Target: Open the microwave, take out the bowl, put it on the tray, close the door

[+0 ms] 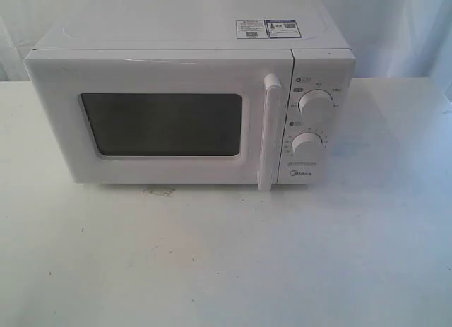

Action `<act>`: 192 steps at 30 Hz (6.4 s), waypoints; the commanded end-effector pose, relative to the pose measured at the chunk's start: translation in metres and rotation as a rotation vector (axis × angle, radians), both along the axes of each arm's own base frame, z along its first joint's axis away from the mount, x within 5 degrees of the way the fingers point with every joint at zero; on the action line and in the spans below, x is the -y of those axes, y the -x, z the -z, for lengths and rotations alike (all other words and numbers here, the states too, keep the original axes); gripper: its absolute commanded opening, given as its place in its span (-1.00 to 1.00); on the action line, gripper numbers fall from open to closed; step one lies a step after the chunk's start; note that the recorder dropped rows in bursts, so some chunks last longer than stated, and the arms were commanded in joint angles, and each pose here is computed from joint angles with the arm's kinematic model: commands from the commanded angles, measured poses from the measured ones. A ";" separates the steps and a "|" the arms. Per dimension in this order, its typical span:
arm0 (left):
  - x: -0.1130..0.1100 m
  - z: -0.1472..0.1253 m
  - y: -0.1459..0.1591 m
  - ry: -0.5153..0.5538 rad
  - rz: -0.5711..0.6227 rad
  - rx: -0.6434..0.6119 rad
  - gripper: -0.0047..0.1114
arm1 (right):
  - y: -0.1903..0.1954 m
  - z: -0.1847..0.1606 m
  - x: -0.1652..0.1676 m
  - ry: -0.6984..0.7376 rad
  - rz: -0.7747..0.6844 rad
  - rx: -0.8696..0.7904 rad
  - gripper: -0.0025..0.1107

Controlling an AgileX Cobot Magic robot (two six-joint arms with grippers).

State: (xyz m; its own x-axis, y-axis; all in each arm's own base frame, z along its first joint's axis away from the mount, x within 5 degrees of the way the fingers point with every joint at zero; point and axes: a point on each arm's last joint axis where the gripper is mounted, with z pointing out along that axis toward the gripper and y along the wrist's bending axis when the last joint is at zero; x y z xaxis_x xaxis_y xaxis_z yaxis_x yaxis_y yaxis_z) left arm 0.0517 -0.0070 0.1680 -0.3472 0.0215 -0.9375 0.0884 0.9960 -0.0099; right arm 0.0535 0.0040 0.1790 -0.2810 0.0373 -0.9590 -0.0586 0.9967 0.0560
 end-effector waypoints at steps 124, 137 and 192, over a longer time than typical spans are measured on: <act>0.000 0.001 0.000 0.015 -0.004 -0.003 -0.92 | -0.270 -0.011 -0.083 0.174 -0.867 0.445 -0.10; 0.000 0.001 0.000 0.015 -0.004 -0.003 -0.92 | -0.271 -0.022 -0.083 0.099 -0.837 0.441 -0.10; 0.000 0.001 0.000 0.015 -0.004 -0.003 -0.92 | -0.222 -0.040 -0.126 -0.075 -1.190 0.254 -0.96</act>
State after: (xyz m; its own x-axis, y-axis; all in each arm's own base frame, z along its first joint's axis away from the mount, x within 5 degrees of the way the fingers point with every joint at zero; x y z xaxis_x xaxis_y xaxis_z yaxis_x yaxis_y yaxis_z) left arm 0.0517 -0.0070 0.1680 -0.3472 0.0215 -0.9375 0.0884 0.9960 -0.0099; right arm 0.3093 0.0977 0.2090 -0.1032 -0.0454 -0.9936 -0.7622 0.6454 0.0496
